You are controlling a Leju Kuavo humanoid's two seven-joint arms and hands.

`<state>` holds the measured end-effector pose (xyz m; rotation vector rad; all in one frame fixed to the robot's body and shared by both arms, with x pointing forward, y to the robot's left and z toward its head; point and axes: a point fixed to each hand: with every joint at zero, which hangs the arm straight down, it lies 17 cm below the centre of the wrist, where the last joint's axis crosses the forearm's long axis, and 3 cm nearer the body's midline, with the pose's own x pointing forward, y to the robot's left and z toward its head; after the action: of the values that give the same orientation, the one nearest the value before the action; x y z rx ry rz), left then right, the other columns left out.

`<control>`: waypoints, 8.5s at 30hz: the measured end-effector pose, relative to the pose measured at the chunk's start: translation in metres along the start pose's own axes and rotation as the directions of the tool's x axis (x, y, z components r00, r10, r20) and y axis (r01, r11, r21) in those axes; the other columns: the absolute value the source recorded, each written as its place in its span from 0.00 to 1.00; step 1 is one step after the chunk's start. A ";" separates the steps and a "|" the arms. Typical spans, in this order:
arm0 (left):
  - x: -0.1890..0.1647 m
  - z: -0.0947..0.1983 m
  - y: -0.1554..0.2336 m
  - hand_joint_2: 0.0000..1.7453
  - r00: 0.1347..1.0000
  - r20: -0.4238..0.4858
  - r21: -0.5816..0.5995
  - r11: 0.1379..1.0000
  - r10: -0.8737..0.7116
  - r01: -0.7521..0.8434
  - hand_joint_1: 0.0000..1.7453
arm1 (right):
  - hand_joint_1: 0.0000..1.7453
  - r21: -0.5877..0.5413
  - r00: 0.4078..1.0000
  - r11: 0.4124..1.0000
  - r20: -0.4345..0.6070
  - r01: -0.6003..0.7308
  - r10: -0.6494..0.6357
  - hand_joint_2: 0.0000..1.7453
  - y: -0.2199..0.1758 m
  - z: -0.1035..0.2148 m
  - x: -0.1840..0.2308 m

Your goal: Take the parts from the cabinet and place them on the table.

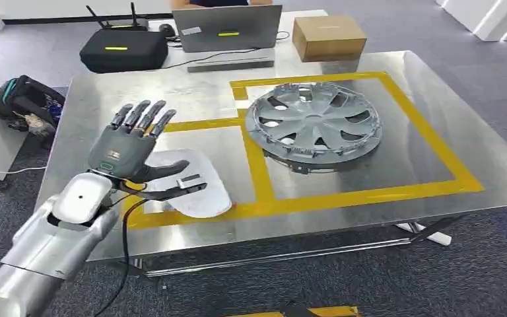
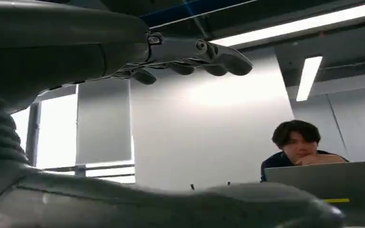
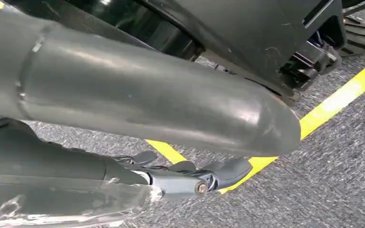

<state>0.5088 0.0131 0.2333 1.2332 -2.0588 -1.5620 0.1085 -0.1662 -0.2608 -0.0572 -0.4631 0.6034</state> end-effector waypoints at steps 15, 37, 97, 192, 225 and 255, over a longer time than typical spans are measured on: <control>-0.032 0.014 -0.009 0.00 0.998 -0.065 -0.022 1.000 -0.011 0.010 0.00 | 0.00 -0.004 1.000 1.000 -0.018 0.009 -0.009 0.00 0.000 0.000 -0.004; -0.083 0.057 -0.036 0.00 0.987 -0.156 -0.088 0.996 -0.031 0.018 0.00 | 0.00 -0.008 1.000 1.000 -0.006 0.003 -0.003 0.00 -0.006 0.000 -0.005; -0.130 0.105 -0.062 0.00 0.961 -0.270 -0.152 0.988 -0.055 0.013 0.00 | 0.00 -0.003 0.999 1.000 -0.041 0.009 -0.009 0.00 -0.025 -0.001 -0.027; 0.142 0.723 -0.219 0.00 -0.721 -0.623 0.506 0.546 -0.304 -0.668 0.00 | 0.00 -0.106 0.986 0.986 -0.091 0.132 -0.141 0.00 -0.033 0.001 -0.039; 0.206 0.650 -0.236 0.00 -0.772 -0.573 0.655 0.414 -0.275 -0.632 0.00 | 0.00 -0.082 0.981 0.987 -0.121 0.141 -0.150 0.00 -0.024 0.002 -0.042; 0.209 0.646 -0.237 0.00 -0.761 -0.581 0.653 0.393 -0.290 -0.648 0.00 | 0.00 -0.074 0.983 0.989 -0.126 0.126 -0.135 0.00 -0.025 0.002 -0.043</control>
<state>0.0675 0.2630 -0.2763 0.2937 -0.1361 0.2074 0.0899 -0.2105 -0.2718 -0.1273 -0.3565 0.4521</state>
